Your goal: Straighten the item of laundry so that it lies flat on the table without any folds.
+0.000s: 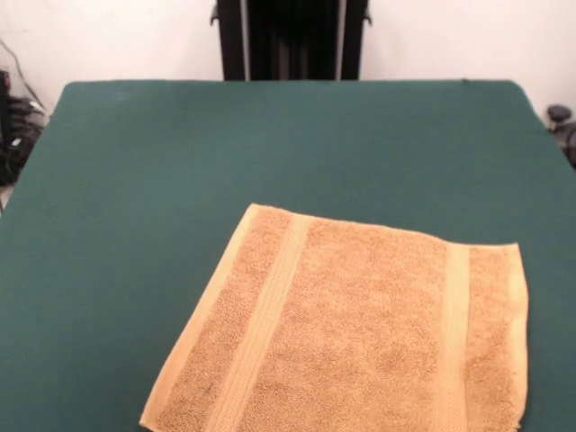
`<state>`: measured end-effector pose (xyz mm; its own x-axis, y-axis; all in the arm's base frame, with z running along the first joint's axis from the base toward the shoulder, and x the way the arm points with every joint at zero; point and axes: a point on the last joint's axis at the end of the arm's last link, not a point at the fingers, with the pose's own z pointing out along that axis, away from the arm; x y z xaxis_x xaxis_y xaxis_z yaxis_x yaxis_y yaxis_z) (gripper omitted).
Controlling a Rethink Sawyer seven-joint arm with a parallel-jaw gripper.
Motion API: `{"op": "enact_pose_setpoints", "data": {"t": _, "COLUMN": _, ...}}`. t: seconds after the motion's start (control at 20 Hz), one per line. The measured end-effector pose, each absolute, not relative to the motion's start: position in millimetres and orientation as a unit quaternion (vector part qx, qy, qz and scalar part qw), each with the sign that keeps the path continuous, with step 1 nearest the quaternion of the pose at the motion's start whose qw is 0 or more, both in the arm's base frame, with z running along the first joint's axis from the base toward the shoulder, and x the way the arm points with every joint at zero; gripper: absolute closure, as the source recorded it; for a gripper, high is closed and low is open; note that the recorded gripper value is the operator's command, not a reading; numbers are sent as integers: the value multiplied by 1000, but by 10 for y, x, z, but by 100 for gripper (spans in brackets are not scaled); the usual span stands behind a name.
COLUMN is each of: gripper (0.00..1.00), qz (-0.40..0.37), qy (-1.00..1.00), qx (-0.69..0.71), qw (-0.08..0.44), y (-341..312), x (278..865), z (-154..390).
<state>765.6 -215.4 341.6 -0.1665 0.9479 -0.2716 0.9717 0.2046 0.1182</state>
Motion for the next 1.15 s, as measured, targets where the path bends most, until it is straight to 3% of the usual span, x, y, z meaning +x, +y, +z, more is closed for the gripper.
{"op": "enact_pose_setpoints", "data": {"t": 0.35, "gripper": 0, "qz": -24, "qy": 754, "qx": 637, "qw": 156, "y": -2442, "x": 7519, "z": 3131}}
{"op": "enact_pose_setpoints", "data": {"t": 0.75, "gripper": 0, "qz": -55, "qy": 778, "qx": 590, "qw": 209, "y": -2615, "x": 7478, "z": 2747}}
{"op": "enact_pose_setpoints", "data": {"t": 1.15, "gripper": 0, "qz": -77, "qy": 794, "qx": 565, "qw": 209, "y": -2757, "x": 7417, "z": 2585}}
